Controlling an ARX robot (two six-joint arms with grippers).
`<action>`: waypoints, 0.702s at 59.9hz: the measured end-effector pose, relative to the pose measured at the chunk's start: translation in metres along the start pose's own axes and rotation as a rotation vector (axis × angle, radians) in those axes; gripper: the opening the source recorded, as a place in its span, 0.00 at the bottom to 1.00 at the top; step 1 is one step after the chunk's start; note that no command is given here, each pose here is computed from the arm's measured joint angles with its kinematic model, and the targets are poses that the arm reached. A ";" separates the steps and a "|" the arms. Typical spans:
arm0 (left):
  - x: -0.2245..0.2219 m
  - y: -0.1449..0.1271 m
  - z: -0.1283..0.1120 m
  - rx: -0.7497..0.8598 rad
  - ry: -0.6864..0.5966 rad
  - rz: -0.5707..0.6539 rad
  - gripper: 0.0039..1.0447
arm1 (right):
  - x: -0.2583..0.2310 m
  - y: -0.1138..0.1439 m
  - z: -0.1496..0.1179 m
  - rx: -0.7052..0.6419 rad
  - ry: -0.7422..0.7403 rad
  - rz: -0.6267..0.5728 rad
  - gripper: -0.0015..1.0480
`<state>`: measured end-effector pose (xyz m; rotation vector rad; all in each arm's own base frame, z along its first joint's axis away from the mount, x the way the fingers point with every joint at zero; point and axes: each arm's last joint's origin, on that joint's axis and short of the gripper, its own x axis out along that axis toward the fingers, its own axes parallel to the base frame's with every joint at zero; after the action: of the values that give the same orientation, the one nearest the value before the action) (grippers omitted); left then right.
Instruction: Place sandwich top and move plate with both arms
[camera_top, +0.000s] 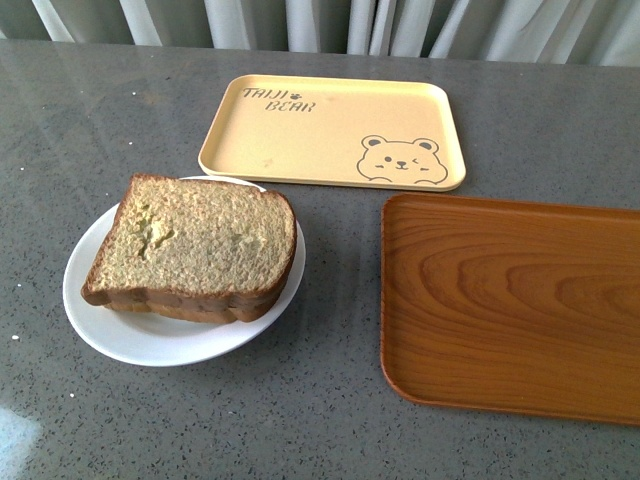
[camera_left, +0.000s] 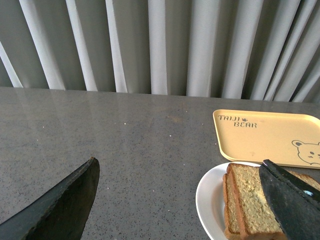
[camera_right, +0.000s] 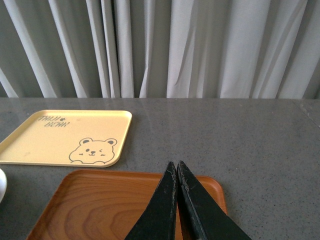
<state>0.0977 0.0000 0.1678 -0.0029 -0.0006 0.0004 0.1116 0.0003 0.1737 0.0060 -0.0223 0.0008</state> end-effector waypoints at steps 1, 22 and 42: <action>0.000 0.000 0.000 0.000 0.000 0.000 0.92 | 0.000 0.000 0.000 0.000 0.000 0.000 0.02; 0.000 0.000 0.000 0.000 0.000 0.000 0.92 | -0.014 0.000 -0.003 0.000 0.011 0.003 0.02; 0.000 0.000 0.000 0.000 0.000 0.000 0.92 | -0.015 0.000 -0.003 -0.002 0.005 0.002 0.03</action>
<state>0.0977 0.0000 0.1678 -0.0029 -0.0006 0.0004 0.0967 0.0003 0.1707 0.0040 -0.0177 0.0027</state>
